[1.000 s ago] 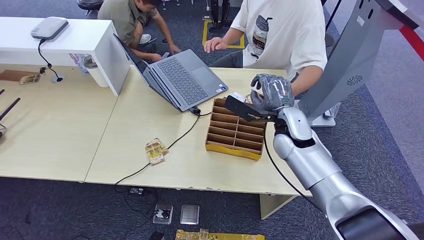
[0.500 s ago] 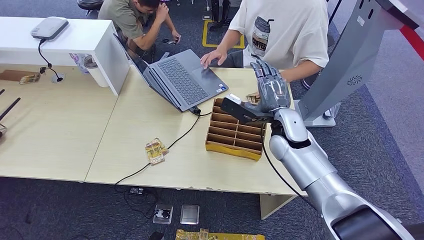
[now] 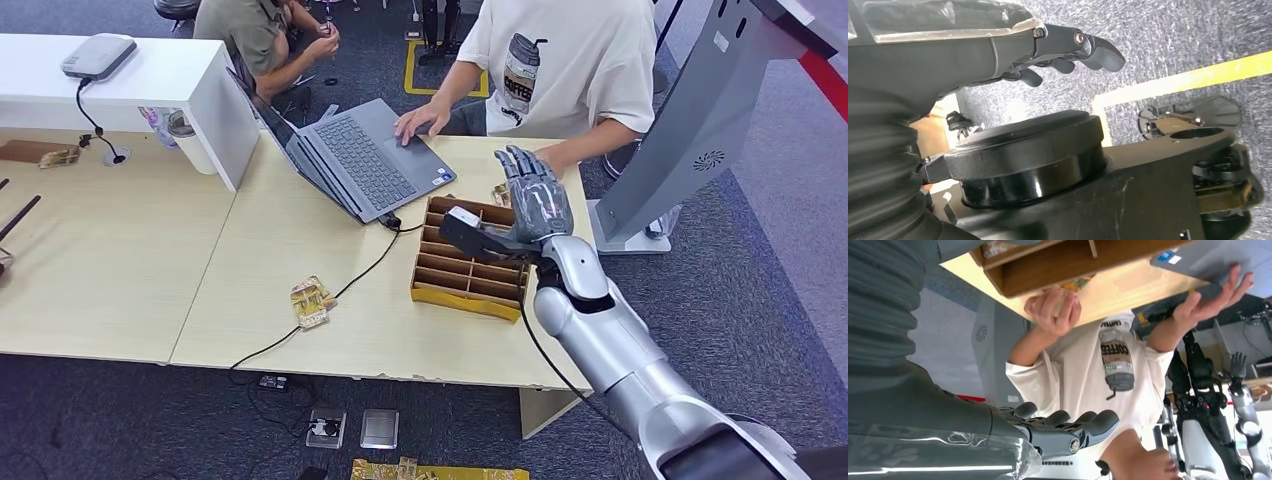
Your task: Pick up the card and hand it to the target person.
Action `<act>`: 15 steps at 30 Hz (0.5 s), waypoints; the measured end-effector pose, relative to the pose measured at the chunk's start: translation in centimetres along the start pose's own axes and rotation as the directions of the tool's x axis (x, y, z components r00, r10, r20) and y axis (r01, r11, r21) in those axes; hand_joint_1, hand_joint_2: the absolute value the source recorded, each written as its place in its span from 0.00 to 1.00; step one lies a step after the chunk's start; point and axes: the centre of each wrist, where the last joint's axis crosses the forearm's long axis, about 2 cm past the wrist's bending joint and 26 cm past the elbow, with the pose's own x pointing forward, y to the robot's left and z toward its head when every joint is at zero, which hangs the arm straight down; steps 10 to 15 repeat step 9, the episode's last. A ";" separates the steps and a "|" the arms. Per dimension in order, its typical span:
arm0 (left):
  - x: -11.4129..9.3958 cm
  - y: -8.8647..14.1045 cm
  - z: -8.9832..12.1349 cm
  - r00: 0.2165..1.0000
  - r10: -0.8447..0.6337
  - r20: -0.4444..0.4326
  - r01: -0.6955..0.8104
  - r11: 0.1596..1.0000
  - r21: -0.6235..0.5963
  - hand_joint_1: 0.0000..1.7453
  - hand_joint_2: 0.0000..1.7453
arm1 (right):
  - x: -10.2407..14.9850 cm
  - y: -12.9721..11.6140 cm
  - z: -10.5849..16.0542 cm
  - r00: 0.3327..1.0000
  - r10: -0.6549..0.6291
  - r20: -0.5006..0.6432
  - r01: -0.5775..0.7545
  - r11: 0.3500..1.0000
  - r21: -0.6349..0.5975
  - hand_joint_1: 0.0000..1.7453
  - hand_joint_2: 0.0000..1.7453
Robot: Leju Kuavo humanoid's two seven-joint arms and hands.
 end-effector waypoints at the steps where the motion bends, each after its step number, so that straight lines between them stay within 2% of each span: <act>1: -0.1 0.0 0.0 1.000 0.000 -0.003 0.000 1.000 0.000 0.00 1.00 | 0.0 0.2 0.2 1.000 -0.002 -0.002 0.002 1.000 0.007 0.00 1.00; 5: -0.4 -0.1 0.0 1.000 -0.009 -0.007 0.009 1.000 0.000 0.00 1.00 | 0.1 0.9 0.6 1.000 -0.002 0.003 0.002 1.000 0.026 0.00 0.00; 15: -0.3 -0.1 0.0 1.000 -0.014 -0.005 0.014 1.000 -0.001 0.00 1.00 | 0.4 1.1 0.7 1.000 0.001 0.017 -0.002 0.999 0.032 0.00 0.00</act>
